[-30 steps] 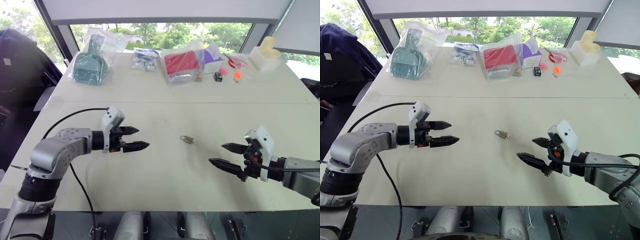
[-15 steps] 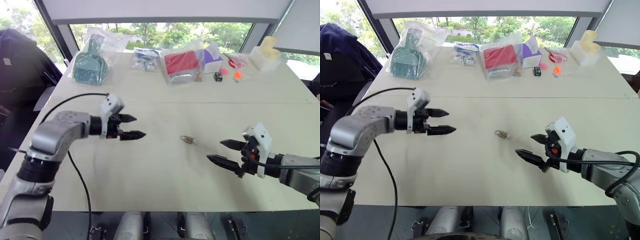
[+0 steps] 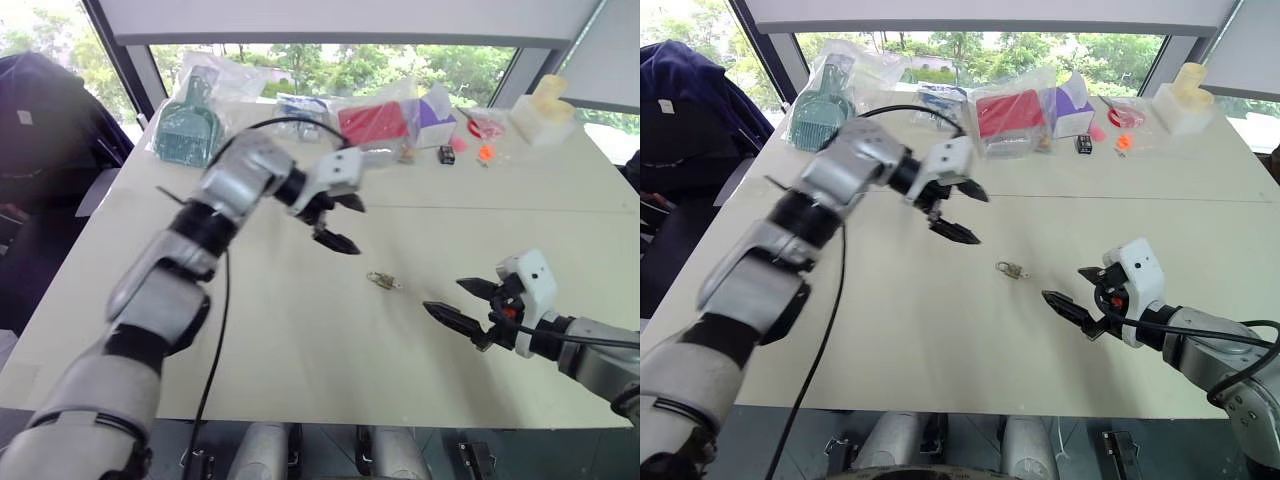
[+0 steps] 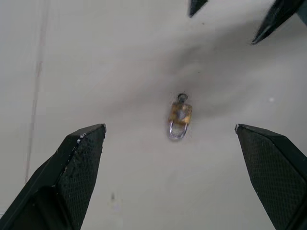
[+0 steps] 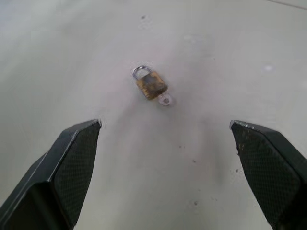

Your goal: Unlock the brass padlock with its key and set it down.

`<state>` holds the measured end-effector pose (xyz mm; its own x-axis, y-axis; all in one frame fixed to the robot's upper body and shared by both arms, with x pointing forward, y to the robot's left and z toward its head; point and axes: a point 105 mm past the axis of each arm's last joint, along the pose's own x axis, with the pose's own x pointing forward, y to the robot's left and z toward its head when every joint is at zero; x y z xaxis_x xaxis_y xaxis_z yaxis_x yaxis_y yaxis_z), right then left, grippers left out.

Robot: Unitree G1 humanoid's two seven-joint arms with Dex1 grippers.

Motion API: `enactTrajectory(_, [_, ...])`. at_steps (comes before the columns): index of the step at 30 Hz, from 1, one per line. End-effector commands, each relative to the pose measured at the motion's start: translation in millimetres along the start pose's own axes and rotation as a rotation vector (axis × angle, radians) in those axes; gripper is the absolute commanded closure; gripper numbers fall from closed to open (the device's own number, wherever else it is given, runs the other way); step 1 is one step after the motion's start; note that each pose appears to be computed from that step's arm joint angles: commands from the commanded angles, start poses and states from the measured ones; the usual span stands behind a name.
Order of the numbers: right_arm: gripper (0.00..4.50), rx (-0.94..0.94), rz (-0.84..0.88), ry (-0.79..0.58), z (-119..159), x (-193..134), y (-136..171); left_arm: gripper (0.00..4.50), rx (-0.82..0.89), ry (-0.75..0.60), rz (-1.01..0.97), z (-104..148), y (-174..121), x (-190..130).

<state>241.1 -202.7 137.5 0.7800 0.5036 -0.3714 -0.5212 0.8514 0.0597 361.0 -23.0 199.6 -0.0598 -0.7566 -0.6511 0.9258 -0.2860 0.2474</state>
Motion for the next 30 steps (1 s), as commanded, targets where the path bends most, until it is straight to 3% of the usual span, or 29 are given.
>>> enactTrajectory(1, [0.04, -0.023, -0.041, -0.058, 6, -3, 6, 0.00, 0.043, 0.115, -0.059, -8, 0, 26])
enactTrajectory(9, [0.04, 0.026, -0.130, -0.097, -3, -10, 16, 0.00, 0.132, 0.267, -0.038, -18, -2, 72])
enactTrajectory(20, [0.04, 0.047, -0.167, -0.132, -3, -8, 20, 0.00, 0.171, 0.357, -0.048, -32, -10, 91])
enactTrajectory(23, [0.00, 0.054, -0.170, -0.137, -3, -7, 23, 0.88, 0.170, 0.399, -0.077, -40, -15, 93])
enactTrajectory(29, [0.00, 0.064, -0.177, -0.138, -5, -8, 24, 3.68, 0.196, 0.448, -0.132, -49, -22, 95])
enactTrajectory(30, [0.00, 0.065, -0.179, -0.138, -5, -8, 23, 3.80, 0.207, 0.465, -0.132, -52, -22, 95])
